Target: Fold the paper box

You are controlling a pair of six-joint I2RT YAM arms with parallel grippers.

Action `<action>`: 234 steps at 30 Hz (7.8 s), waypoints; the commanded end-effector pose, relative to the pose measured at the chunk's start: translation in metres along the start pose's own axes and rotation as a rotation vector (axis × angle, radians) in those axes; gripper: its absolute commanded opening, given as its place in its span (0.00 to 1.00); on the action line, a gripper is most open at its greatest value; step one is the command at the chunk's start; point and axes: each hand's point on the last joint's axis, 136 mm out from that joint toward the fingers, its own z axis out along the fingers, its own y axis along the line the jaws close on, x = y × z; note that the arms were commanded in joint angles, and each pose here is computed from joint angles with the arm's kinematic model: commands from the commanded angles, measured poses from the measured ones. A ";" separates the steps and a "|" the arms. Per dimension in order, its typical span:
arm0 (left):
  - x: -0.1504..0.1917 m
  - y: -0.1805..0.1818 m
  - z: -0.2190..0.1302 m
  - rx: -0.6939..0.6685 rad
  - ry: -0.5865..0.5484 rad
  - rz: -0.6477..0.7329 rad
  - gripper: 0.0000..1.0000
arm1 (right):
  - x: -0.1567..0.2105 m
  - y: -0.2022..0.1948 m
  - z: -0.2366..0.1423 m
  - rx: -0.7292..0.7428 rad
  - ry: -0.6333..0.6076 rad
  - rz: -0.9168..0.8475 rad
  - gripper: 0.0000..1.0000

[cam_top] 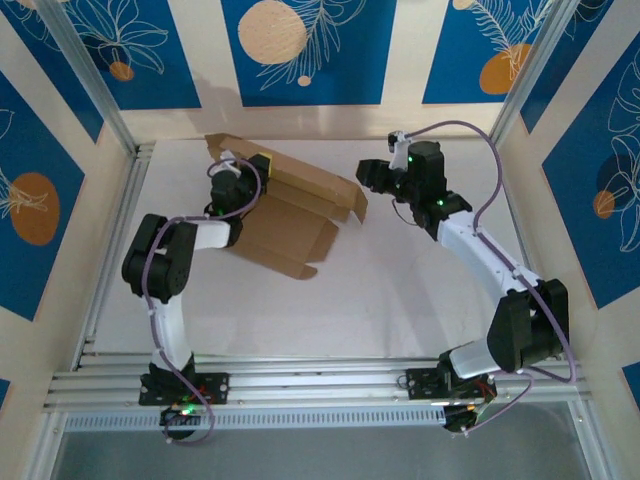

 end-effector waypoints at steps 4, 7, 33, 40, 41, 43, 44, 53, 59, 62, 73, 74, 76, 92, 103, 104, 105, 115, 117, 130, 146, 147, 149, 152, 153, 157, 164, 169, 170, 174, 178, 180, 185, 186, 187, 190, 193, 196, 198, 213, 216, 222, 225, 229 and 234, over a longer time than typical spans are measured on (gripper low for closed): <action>0.013 -0.016 -0.011 0.160 0.007 0.031 0.00 | 0.043 0.004 -0.003 0.047 0.236 0.311 0.44; 0.015 -0.009 -0.017 0.143 0.004 0.030 0.00 | 0.067 0.005 0.000 0.080 0.300 0.361 0.46; 0.044 -0.002 -0.070 -0.127 -0.124 0.127 0.00 | 0.071 -0.054 0.078 0.181 0.422 0.238 0.50; 0.049 -0.007 -0.079 -0.176 -0.141 0.186 0.00 | 0.065 -0.033 0.088 0.027 0.468 0.272 0.51; 0.049 -0.004 -0.079 -0.168 -0.144 0.177 0.00 | 0.065 -0.029 0.087 0.010 0.470 0.285 0.51; 0.049 0.002 -0.082 -0.159 -0.150 0.168 0.00 | 0.067 -0.027 0.085 0.000 0.473 0.309 0.51; 0.049 0.008 -0.084 -0.165 -0.153 0.161 0.00 | 0.067 -0.025 0.083 -0.005 0.471 0.320 0.51; 0.050 0.026 -0.096 -0.276 -0.150 0.106 0.00 | 0.066 -0.037 0.077 0.041 0.453 0.274 0.51; 0.050 0.025 -0.112 -0.506 -0.160 0.070 0.00 | 0.058 -0.027 0.099 -0.026 0.470 0.282 0.51; 0.050 0.019 -0.116 -0.517 -0.171 0.083 0.00 | 0.054 -0.018 0.107 -0.071 0.485 0.293 0.50; 0.045 0.029 -0.128 -0.519 -0.269 0.111 0.00 | 0.047 -0.003 0.093 -0.128 0.484 0.321 0.50; 0.042 0.030 -0.130 -0.520 -0.283 0.121 0.00 | 0.045 -0.004 0.089 -0.123 0.477 0.319 0.50; 0.039 0.031 -0.134 -0.526 -0.305 0.122 0.00 | 0.042 -0.006 0.079 -0.095 0.453 0.299 0.50; 0.029 0.015 -0.139 -0.594 -0.370 0.064 0.00 | 0.080 -0.044 0.005 0.162 0.262 0.296 0.31; 0.031 0.019 -0.142 -0.592 -0.357 0.061 0.00 | 0.109 -0.042 0.057 0.175 0.403 0.315 0.19; 0.031 0.019 -0.142 -0.590 -0.358 0.060 0.00 | 0.110 -0.038 0.064 0.158 0.422 0.315 0.18; 0.031 0.019 -0.142 -0.590 -0.356 0.060 0.00 | 0.114 -0.031 0.071 0.138 0.451 0.322 0.17; 0.033 0.019 -0.142 -0.592 -0.348 0.056 0.00 | 0.117 0.021 0.096 -0.203 0.442 0.621 0.13; 0.034 0.019 -0.142 -0.594 -0.345 0.058 0.00 | 0.113 0.021 0.099 -0.251 0.419 0.706 0.14; 0.029 0.012 -0.144 -0.574 -0.371 0.064 0.00 | 0.131 -0.034 0.079 0.036 0.391 0.564 0.19; 0.025 0.023 -0.136 -0.753 -0.410 -0.164 0.00 | 0.158 -0.066 0.043 0.100 0.401 0.476 0.21; 0.026 0.026 -0.134 -0.769 -0.412 -0.180 0.00 | 0.161 -0.065 0.047 0.108 0.417 0.445 0.25; 0.026 0.029 -0.132 -0.791 -0.416 -0.192 0.00 | 0.168 -0.072 0.055 0.136 0.445 0.398 0.31; 0.026 0.034 -0.129 -0.802 -0.420 -0.204 0.00 | 0.181 -0.088 0.066 0.165 0.475 0.403 0.42; 0.025 0.036 -0.130 -0.807 -0.424 -0.208 0.00 | 0.183 -0.093 0.069 0.174 0.478 0.407 0.45; 0.023 0.038 -0.129 -0.804 -0.425 -0.204 0.00 | 0.184 -0.097 0.082 0.109 0.446 0.403 0.54; 0.027 0.041 -0.128 -0.800 -0.407 -0.219 0.00 | 0.185 -0.101 0.105 0.079 0.447 0.452 0.62; 0.028 0.039 -0.124 -0.783 -0.394 -0.223 0.00 | 0.195 -0.096 0.120 0.062 0.467 0.466 0.62; 0.029 0.039 -0.123 -0.778 -0.392 -0.227 0.00 | 0.196 -0.095 0.121 0.063 0.468 0.463 0.62; 0.031 0.038 -0.120 -0.763 -0.378 -0.239 0.00 | 0.197 -0.087 0.127 0.038 0.482 0.472 0.63; 0.032 0.036 -0.119 -0.753 -0.373 -0.241 0.00 | 0.187 -0.073 0.127 -0.028 0.479 0.511 0.63; 0.031 0.034 -0.119 -0.745 -0.375 -0.236 0.00 | 0.180 -0.066 0.124 -0.068 0.472 0.543 0.63; 0.030 0.031 -0.119 -0.729 -0.376 -0.229 0.00 | 0.167 -0.054 0.116 -0.143 0.448 0.620 0.62; 0.029 0.030 -0.118 -0.725 -0.377 -0.227 0.00 | 0.167 -0.052 0.116 -0.157 0.450 0.637 0.62; 0.029 0.029 -0.118 -0.720 -0.378 -0.228 0.00 | 0.167 -0.050 0.116 -0.167 0.454 0.650 0.62; 0.029 0.027 -0.117 -0.710 -0.376 -0.226 0.00 | 0.174 -0.042 0.119 -0.198 0.482 0.680 0.62; 0.029 0.024 -0.117 -0.705 -0.374 -0.221 0.00 | 0.183 -0.037 0.123 -0.209 0.496 0.696 0.62; 0.028 0.021 -0.116 -0.697 -0.374 -0.217 0.00 | 0.188 -0.030 0.125 -0.219 0.503 0.691 0.62; 0.029 0.019 -0.116 -0.693 -0.370 -0.213 0.00 | 0.193 -0.029 0.128 -0.208 0.515 0.680 0.62; 0.037 0.016 -0.112 -0.668 -0.346 -0.216 0.00 | 0.225 -0.046 0.148 -0.039 0.538 0.658 0.63; 0.038 0.016 -0.111 -0.667 -0.348 -0.216 0.00 | 0.227 -0.044 0.150 -0.052 0.525 0.703 0.63; 0.033 0.014 -0.116 -0.659 -0.375 -0.209 0.00 | 0.214 -0.046 0.143 -0.084 0.478 0.740 0.63; 0.029 0.011 -0.116 -0.653 -0.384 -0.199 0.00 | 0.203 -0.053 0.135 -0.086 0.465 0.737 0.63; 0.024 0.014 -0.119 -0.663 -0.398 -0.177 0.00 | 0.192 -0.060 0.123 -0.066 0.465 0.680 0.63; 0.020 0.020 -0.123 -0.675 -0.410 -0.160 0.00 | 0.179 -0.064 0.105 -0.069 0.457 0.613 0.62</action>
